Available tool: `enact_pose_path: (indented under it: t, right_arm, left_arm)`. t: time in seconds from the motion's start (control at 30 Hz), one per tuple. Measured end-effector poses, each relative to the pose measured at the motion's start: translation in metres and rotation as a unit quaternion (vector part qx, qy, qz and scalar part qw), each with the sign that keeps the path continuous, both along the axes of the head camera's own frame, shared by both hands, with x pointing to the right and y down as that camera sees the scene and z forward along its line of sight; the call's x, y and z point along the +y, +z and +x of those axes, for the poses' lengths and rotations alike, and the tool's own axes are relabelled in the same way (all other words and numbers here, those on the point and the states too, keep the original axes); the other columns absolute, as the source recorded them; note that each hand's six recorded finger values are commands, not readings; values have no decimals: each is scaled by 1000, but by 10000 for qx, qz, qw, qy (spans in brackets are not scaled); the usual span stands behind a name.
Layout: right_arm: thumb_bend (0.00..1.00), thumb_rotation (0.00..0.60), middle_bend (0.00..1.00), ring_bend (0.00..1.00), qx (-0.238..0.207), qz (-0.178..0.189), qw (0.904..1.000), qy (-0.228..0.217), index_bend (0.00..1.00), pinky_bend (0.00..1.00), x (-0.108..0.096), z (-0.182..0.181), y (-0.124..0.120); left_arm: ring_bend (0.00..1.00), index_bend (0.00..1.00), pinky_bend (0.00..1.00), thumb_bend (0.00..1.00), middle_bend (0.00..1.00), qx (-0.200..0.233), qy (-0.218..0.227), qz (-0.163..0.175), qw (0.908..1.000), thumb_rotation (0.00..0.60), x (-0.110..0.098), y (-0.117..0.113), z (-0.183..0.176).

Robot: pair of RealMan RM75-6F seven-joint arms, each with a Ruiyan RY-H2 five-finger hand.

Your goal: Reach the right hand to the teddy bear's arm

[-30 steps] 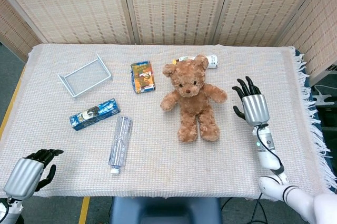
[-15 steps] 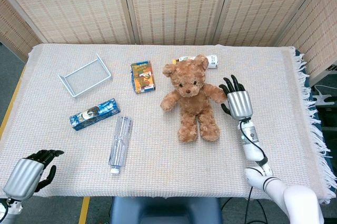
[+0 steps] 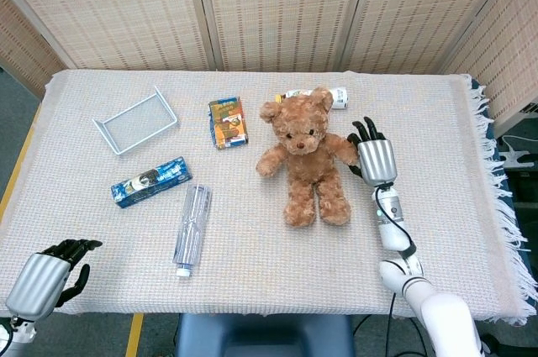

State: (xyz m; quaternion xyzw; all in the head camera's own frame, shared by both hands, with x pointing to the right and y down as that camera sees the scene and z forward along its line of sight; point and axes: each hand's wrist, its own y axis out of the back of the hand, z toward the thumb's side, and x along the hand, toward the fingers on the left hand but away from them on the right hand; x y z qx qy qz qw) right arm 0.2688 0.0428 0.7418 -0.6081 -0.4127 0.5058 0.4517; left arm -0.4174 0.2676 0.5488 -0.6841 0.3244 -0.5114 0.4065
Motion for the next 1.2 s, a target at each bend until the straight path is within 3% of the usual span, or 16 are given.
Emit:
enact_pose_path:
  t: [0.37,0.67,0.97,1.2]
  right_arm:
    - [254,600,219,116,18,170,9996,241,558,478,-14,3,-6]
    - [254,600,219,116,124,-152,9998,90,558,479,2,4,9]
    - [254,600,219,116,-19,104,9998,171,558,480,-7,3,-2]
    - [253,600,219,116,89,-90,9999,87,558,480,0,4,6]
  left_arm:
    - [346,295,598,573,368,-9,23,1,10000,600,1,0,1]
    - [345,295,598,574,369,6,28,0,10000,600,1,-1,1]
    - [345,295,598,573,369,-16,60,-30,10000,600,2,1,3]
    - [346,296,598,574,369,-5,55,-22,10000,600,2,0,2]
